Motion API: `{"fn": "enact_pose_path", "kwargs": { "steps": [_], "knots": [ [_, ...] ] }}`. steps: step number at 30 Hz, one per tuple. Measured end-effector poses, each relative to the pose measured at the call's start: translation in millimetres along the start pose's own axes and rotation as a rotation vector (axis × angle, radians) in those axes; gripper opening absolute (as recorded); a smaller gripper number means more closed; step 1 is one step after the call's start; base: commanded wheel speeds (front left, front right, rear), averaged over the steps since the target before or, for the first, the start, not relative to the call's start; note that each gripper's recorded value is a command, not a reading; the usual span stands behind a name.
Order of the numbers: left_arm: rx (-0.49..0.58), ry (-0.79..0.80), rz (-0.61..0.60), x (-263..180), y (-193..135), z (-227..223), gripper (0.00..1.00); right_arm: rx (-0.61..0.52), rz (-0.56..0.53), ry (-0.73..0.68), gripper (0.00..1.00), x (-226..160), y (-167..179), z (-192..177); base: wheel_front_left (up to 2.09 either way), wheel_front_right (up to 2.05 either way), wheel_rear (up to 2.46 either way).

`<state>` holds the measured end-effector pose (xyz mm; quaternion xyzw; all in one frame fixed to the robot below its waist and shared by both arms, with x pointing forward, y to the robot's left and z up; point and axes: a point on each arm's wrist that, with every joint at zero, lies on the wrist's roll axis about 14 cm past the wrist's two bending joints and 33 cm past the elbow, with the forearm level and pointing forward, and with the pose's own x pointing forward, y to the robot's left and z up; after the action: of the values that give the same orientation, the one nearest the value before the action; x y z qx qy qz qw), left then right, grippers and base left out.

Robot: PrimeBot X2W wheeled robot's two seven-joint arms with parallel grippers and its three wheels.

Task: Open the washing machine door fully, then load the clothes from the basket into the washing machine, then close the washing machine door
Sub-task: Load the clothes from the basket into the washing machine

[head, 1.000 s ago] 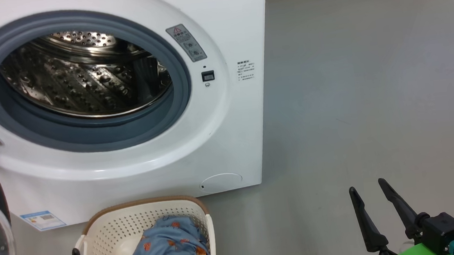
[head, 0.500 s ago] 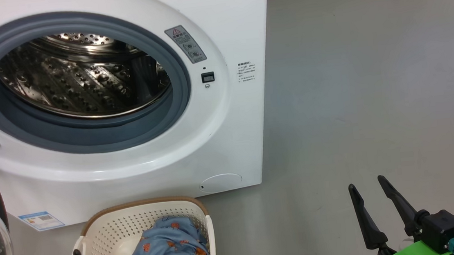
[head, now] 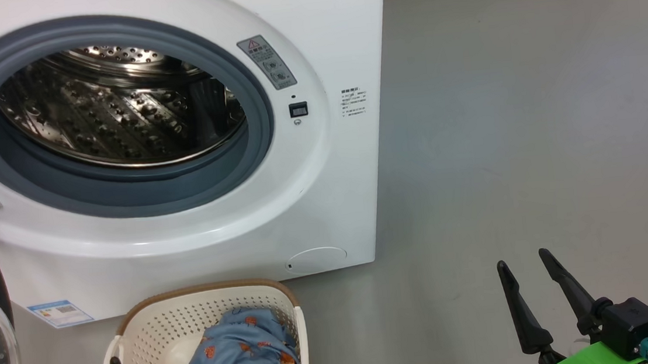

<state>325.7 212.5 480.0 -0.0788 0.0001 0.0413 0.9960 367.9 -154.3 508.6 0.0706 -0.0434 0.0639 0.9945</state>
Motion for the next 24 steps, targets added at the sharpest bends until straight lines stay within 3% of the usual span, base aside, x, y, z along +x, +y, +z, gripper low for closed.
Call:
{"fn": "enact_pose_path", "kwargs": {
  "steps": [12, 24],
  "knots": [
    [-0.040, 0.028, -0.009, 0, -6, -9, 1.00, 0.003, 0.000, 0.018, 1.00, 2, 0, -6, 0.00, 0.00, 0.00],
    [-0.114, 0.188, -0.036, 23, -22, -62, 1.00, 0.022, -0.006, 0.123, 1.00, 14, -4, -44, 0.00, 0.00, 0.00]
  ]
}}
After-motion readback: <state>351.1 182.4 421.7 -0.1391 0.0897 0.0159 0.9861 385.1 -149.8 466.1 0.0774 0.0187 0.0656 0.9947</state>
